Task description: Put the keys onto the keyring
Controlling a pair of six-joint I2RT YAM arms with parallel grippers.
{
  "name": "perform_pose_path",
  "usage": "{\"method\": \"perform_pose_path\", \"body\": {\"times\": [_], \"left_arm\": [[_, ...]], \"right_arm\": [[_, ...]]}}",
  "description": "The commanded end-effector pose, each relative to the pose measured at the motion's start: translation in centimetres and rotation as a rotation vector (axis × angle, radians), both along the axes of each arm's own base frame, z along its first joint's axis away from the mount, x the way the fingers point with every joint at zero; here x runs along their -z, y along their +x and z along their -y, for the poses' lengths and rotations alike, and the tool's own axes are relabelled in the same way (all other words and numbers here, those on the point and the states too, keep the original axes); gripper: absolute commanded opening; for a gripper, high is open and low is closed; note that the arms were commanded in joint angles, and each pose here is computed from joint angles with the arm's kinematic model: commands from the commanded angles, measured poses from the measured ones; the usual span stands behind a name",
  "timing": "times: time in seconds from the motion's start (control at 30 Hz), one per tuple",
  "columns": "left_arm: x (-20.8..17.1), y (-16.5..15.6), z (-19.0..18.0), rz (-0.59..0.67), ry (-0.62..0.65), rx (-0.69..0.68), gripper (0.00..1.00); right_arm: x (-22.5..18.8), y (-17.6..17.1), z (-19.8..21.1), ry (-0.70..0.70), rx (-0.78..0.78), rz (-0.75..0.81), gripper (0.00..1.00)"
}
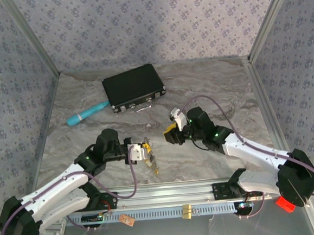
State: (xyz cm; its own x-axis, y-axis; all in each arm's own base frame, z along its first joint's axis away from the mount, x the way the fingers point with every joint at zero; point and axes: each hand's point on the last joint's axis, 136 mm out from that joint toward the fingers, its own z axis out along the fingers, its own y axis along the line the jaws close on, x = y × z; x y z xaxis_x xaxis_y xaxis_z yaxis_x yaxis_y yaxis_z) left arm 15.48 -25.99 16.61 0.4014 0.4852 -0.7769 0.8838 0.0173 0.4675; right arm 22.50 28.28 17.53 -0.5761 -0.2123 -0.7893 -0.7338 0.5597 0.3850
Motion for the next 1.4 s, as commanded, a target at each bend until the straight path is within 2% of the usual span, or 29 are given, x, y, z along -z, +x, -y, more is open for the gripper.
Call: {"method": "perform_pose_path", "body": {"times": [0.0, 0.1, 0.23, 0.47, 0.7, 0.93, 1.37], "left_arm": [[-0.6, -0.4, 0.2, 0.074, -0.023, 0.042, 0.00], [-0.7, -0.6, 0.1, 0.091, -0.023, 0.051, 0.00], [-0.8, -0.7, 0.1, 0.106, -0.023, 0.063, 0.00], [-1.3, -0.6, 0.2, 0.130, -0.041, 0.068, 0.00], [-1.6, -0.7, 0.2, 0.140, -0.047, 0.069, 0.00], [-1.4, -0.7, 0.1, 0.144, -0.041, 0.066, 0.00], [-1.4, -0.7, 0.0, 0.147, -0.037, 0.068, 0.00]], "right_arm": [[-1.6, -1.8, -2.0, 0.225, 0.034, -0.365, 0.38], [-2.0, -2.2, -2.6, 0.323, 0.044, -0.442, 0.46], [-1.9, -2.4, -3.0, 0.366, 0.043, -0.502, 0.58], [-1.5, -2.8, -5.1, 0.421, -0.012, -0.638, 0.59], [-0.5, -3.5, -6.7, 0.381, -0.057, -0.701, 0.61], [-1.5, -4.4, -7.7, 0.409, -0.128, -0.713, 0.56], [-1.4, -4.5, -7.8, 0.392, -0.125, -0.712, 0.35]]}}
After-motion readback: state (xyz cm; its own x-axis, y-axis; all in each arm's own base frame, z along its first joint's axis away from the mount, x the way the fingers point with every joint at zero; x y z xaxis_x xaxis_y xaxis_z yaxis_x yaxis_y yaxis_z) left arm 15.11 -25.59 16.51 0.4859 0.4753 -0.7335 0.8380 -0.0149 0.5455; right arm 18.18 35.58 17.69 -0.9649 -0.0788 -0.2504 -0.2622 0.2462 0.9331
